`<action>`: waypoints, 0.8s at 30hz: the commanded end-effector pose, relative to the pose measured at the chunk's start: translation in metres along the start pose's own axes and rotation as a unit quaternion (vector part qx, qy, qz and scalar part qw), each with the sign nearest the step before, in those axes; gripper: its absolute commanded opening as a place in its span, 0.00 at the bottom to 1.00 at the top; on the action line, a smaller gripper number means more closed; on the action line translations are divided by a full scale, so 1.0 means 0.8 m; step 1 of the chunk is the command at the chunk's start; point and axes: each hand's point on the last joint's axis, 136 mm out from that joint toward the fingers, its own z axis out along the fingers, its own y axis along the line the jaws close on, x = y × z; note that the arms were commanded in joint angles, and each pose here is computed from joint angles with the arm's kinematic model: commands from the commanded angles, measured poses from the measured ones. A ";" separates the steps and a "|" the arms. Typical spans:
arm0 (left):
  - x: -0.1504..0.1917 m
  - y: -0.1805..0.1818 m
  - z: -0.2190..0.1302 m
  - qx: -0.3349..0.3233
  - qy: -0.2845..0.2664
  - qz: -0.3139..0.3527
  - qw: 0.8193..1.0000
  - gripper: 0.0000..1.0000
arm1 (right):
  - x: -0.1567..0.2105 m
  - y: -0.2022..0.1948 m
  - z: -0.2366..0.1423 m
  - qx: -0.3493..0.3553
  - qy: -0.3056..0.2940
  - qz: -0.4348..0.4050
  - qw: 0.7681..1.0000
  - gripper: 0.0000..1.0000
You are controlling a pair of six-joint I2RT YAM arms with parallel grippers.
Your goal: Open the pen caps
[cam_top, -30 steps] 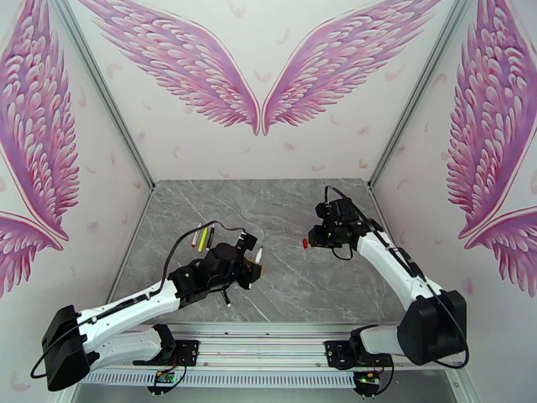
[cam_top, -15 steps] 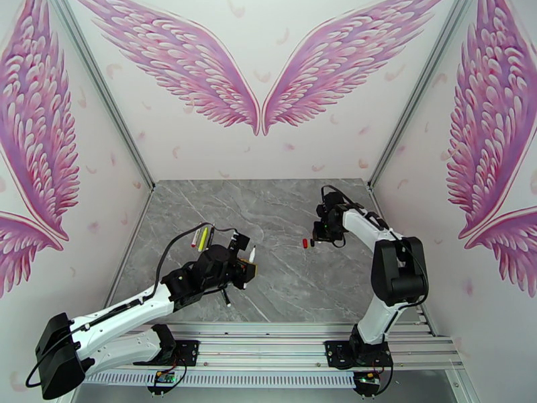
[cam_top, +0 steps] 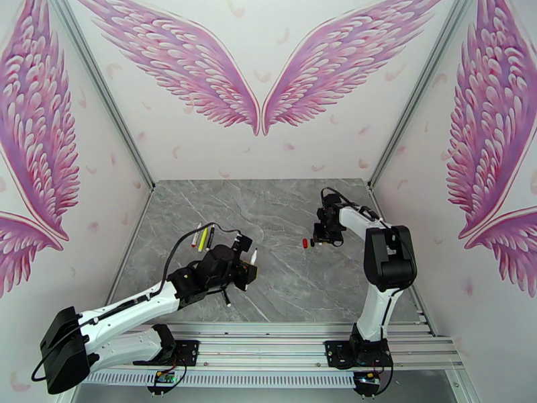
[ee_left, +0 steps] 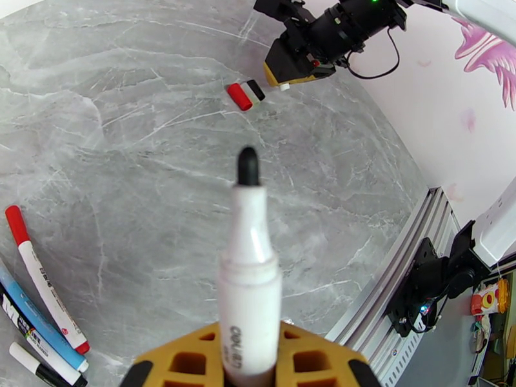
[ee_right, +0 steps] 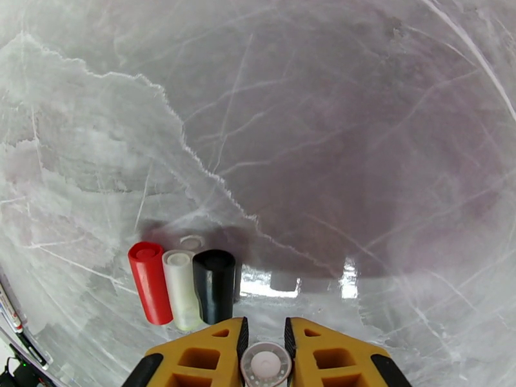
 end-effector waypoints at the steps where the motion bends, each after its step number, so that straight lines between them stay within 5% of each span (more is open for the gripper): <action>1: -0.007 -0.012 0.001 0.016 0.002 0.001 1.000 0.01 | -0.009 0.002 0.004 -0.016 -0.001 0.003 1.000 0.27; 24: -0.008 -0.004 0.002 -0.009 0.002 -0.014 1.000 0.01 | -0.015 0.014 -0.014 -0.044 -0.024 0.018 0.999 0.32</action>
